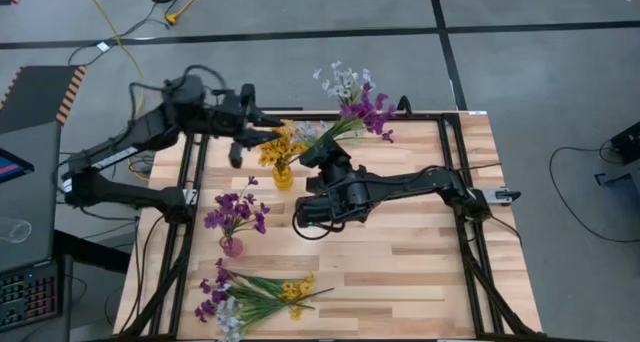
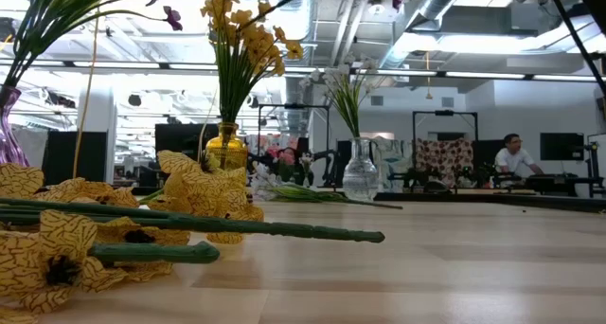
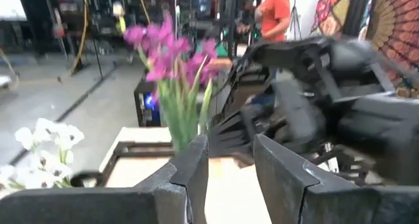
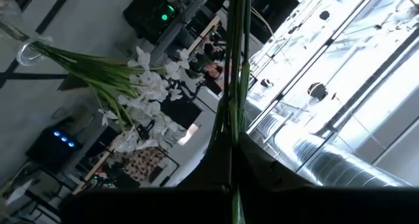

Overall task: Sort flowers into vase by color
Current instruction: Put the top violet flowers into the violet vase

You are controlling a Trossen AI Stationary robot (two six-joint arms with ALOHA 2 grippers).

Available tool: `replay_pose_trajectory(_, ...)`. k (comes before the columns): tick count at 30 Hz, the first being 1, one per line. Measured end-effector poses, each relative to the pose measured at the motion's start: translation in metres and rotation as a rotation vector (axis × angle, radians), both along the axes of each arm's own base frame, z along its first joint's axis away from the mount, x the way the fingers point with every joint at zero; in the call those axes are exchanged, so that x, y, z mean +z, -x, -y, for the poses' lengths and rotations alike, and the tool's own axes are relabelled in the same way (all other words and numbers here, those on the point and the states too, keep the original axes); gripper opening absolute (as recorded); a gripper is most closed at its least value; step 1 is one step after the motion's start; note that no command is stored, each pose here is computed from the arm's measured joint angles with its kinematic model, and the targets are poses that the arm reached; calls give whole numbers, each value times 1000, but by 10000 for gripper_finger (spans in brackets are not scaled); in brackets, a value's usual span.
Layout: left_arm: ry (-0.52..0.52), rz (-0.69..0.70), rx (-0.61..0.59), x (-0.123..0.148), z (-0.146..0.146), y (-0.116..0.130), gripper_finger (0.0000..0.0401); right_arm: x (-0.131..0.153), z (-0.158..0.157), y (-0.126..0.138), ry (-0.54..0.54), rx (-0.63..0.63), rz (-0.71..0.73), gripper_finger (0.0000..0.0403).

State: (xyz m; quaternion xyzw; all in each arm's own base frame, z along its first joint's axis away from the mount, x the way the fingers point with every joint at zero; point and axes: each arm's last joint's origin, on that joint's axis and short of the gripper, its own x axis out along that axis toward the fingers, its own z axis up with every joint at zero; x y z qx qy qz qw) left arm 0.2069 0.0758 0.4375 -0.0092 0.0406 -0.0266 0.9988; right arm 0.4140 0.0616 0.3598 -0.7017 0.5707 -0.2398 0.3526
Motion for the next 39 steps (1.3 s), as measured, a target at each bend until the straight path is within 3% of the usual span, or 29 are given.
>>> replay_pose_trajectory(10,27,-154,-1,-29,-18,-44,110,19,-24,18,-20,68,53,31)
replay_pose_trajectory(17,19,-204,-87,-44,-3,-68,110,24,-29,22,-28,86,62,31)
replay_pose_trajectory(26,-5,-210,-83,-47,13,-77,110,24,-30,22,-31,89,69,31)
replay_pose_trajectory(39,11,-182,-25,-44,13,-80,110,27,-32,14,-49,111,52,31)
